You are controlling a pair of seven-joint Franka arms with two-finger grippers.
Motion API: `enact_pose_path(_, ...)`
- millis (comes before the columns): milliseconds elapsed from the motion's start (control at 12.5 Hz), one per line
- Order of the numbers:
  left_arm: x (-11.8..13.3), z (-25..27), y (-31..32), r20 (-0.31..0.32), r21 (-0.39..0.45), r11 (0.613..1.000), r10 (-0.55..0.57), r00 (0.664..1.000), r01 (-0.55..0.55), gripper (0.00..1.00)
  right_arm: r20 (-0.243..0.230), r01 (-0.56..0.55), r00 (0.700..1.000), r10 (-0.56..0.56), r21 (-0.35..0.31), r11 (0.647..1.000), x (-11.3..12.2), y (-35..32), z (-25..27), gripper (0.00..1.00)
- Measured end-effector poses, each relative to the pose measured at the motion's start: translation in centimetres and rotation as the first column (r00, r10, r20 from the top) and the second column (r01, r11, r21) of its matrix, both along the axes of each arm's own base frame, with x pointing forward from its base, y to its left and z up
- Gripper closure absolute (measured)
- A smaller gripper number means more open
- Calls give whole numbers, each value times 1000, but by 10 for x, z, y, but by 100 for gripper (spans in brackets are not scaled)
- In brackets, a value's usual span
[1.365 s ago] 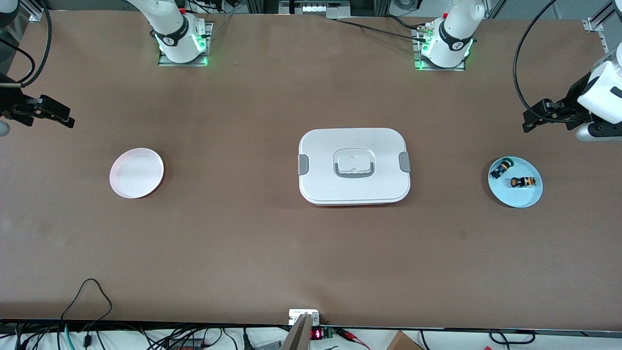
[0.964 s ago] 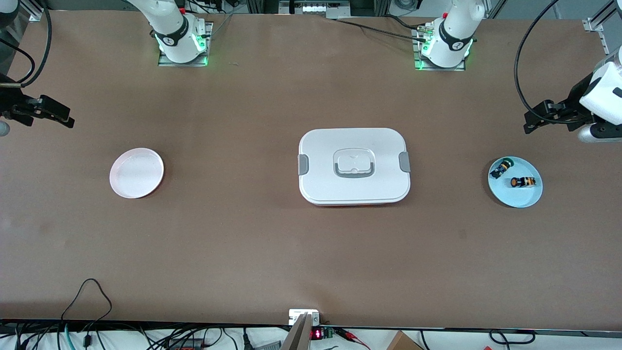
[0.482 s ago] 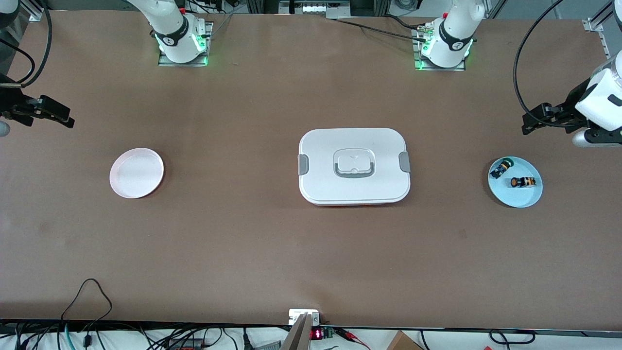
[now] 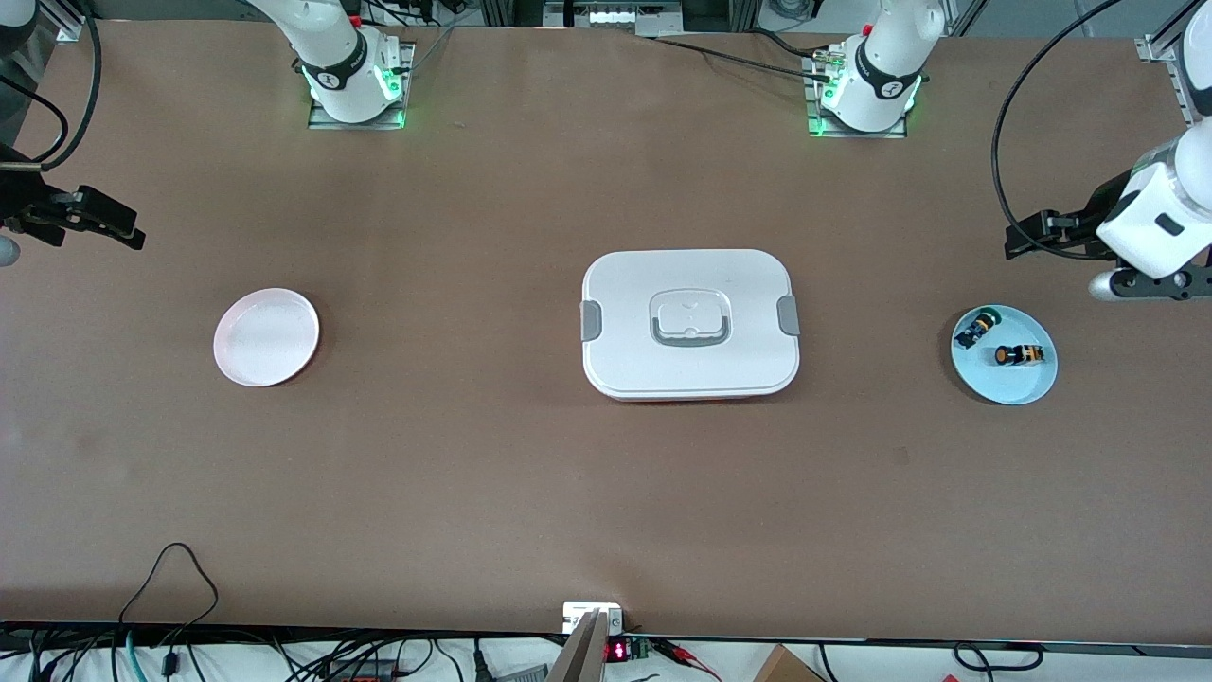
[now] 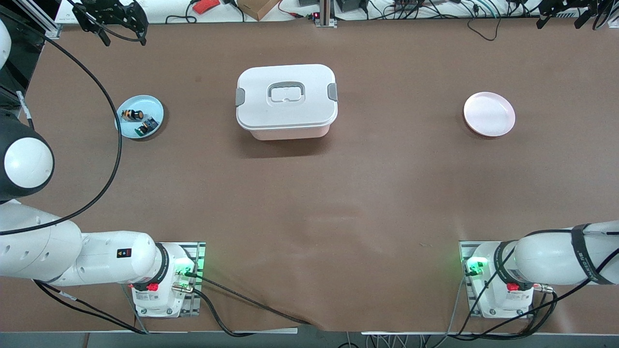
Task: Transfer orange switch to right arm and place
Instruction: 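Lower the left gripper over the orange-and-black switch in the dish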
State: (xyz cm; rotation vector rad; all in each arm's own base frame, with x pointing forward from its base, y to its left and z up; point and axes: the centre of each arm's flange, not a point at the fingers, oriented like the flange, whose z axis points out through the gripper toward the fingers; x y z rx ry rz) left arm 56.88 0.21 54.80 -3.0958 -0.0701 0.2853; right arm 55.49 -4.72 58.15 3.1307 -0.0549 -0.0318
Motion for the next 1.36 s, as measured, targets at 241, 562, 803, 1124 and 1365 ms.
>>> enact_pose_path(241,12,-31,31,-41,1,999,51,998,-51,0,7,0,1000,0,-1,1000,0,0,3,0)
enact_pose_path(562,36,-92,89,-46,42,993,108,993,-106,0,11,-1,1000,1,-1,1000,1,0,5,0)
enact_pose_path(803,47,-159,115,-15,64,994,92,996,-91,0,14,-1,1000,1,-1,1000,1,0,6,0)
enact_pose_path(1124,23,-245,146,64,40,998,35,997,-38,0,16,-1,1000,1,-1,1000,1,0,7,0)
enact_pose_path(1365,9,-282,167,74,23,1000,-4,997,2,0,24,-1,1000,1,-2,1000,1,0,10,0)
